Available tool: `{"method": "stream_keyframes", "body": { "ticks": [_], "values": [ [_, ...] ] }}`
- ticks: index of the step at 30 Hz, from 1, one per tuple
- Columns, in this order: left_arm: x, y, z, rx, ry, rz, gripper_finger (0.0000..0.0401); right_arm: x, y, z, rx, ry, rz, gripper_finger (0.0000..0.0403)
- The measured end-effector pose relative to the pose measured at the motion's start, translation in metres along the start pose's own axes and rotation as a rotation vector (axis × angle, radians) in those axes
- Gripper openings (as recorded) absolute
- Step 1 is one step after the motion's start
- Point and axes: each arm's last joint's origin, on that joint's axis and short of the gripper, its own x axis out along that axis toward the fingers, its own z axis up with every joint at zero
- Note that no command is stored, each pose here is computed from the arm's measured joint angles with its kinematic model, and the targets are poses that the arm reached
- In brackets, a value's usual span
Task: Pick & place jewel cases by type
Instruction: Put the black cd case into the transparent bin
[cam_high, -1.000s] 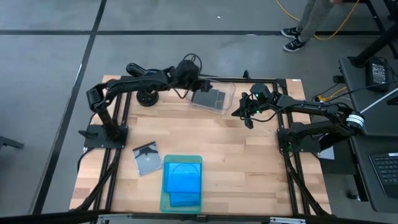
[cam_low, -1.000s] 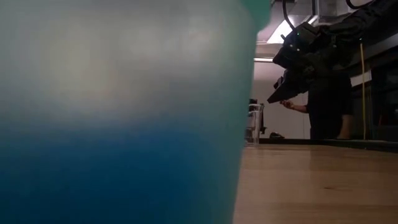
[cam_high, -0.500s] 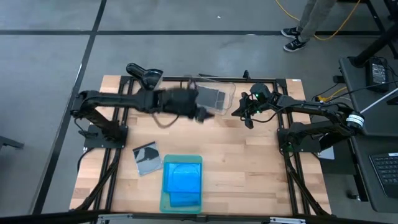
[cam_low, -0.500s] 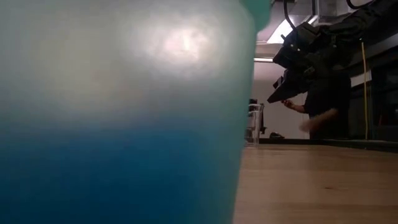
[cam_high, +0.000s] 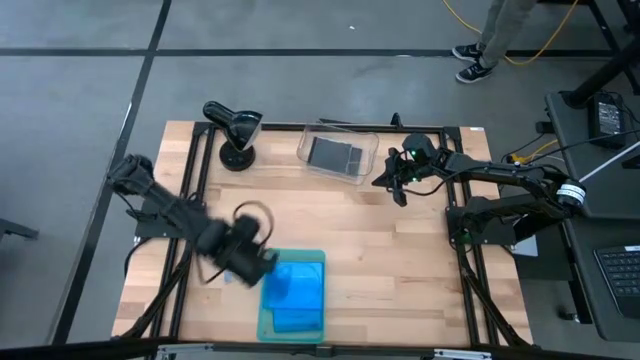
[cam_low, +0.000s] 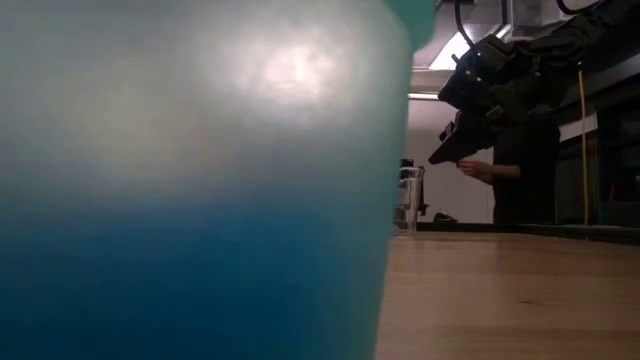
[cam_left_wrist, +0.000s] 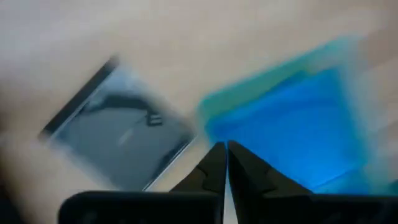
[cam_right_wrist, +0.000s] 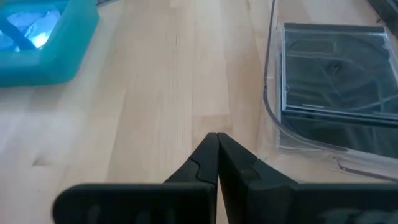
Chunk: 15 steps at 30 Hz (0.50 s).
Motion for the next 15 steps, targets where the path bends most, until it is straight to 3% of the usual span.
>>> {"method": "stream_keyframes", "body": {
  "ticks": [7,11,15],
  "values": [
    [0.017,0.043,-0.069,0.038,0.174,0.171,0.0002,0.000,0.000,-0.001,0.038,0.013,0.004,0.0010],
    [0.036,0.059,-0.086,0.064,0.255,0.226,0.0001,0.000,0.001,-0.001,0.041,0.014,0.004,0.0010],
    [0.055,0.066,-0.092,0.062,0.295,0.212,0.0002,0.000,0.001,-0.002,0.070,0.017,0.004,0.0010]
  ]
}}
